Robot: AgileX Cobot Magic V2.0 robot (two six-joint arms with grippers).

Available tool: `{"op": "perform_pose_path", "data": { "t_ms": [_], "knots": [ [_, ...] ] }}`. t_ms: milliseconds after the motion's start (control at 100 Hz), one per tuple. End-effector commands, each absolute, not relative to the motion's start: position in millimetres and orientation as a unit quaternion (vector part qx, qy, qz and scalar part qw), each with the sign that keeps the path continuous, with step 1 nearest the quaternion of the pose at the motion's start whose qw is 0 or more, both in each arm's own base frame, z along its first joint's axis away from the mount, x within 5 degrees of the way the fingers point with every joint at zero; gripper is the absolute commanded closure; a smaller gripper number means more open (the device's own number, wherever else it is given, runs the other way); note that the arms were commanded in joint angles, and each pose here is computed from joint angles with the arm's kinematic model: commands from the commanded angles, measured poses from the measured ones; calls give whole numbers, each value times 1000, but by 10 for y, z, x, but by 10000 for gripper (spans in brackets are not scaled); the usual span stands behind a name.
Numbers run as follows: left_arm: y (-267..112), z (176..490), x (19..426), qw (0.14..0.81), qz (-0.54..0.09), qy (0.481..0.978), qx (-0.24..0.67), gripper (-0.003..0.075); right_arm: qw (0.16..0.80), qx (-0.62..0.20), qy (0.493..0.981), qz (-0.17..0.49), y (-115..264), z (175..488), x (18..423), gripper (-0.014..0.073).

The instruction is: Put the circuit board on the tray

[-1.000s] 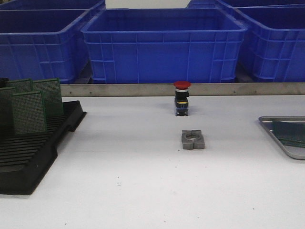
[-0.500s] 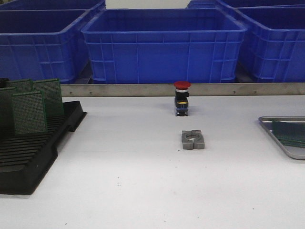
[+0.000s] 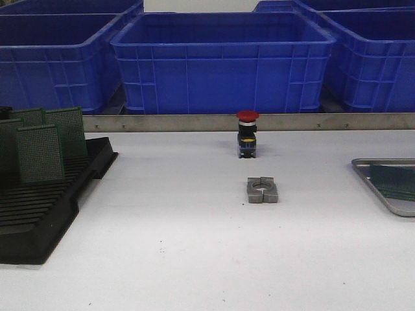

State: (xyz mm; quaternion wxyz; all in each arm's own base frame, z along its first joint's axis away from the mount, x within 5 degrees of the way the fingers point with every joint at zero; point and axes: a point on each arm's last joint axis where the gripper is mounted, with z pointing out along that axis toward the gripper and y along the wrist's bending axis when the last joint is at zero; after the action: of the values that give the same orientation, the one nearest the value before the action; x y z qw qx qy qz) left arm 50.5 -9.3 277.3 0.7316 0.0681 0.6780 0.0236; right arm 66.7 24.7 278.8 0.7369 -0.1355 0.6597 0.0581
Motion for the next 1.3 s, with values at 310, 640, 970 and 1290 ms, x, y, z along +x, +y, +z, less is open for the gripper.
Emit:
{"op": "perform_pose_path", "data": {
  "t_ms": [310,640,970,1290],
  "knots": [
    [-66,2893,461,756,28,652,44,741,749,-128,647,61,240,2865,638,655],
    [-66,2893,461,756,28,652,44,741,749,-128,647,61,240,2865,638,655],
    [-13,2868,482,769,42,638,18,741,749,-128,647,61,240,2865,638,655],
    [1,2456,589,751,3,660,2,741,749,-128,648,61,241,2861,639,655]
  ]
}}
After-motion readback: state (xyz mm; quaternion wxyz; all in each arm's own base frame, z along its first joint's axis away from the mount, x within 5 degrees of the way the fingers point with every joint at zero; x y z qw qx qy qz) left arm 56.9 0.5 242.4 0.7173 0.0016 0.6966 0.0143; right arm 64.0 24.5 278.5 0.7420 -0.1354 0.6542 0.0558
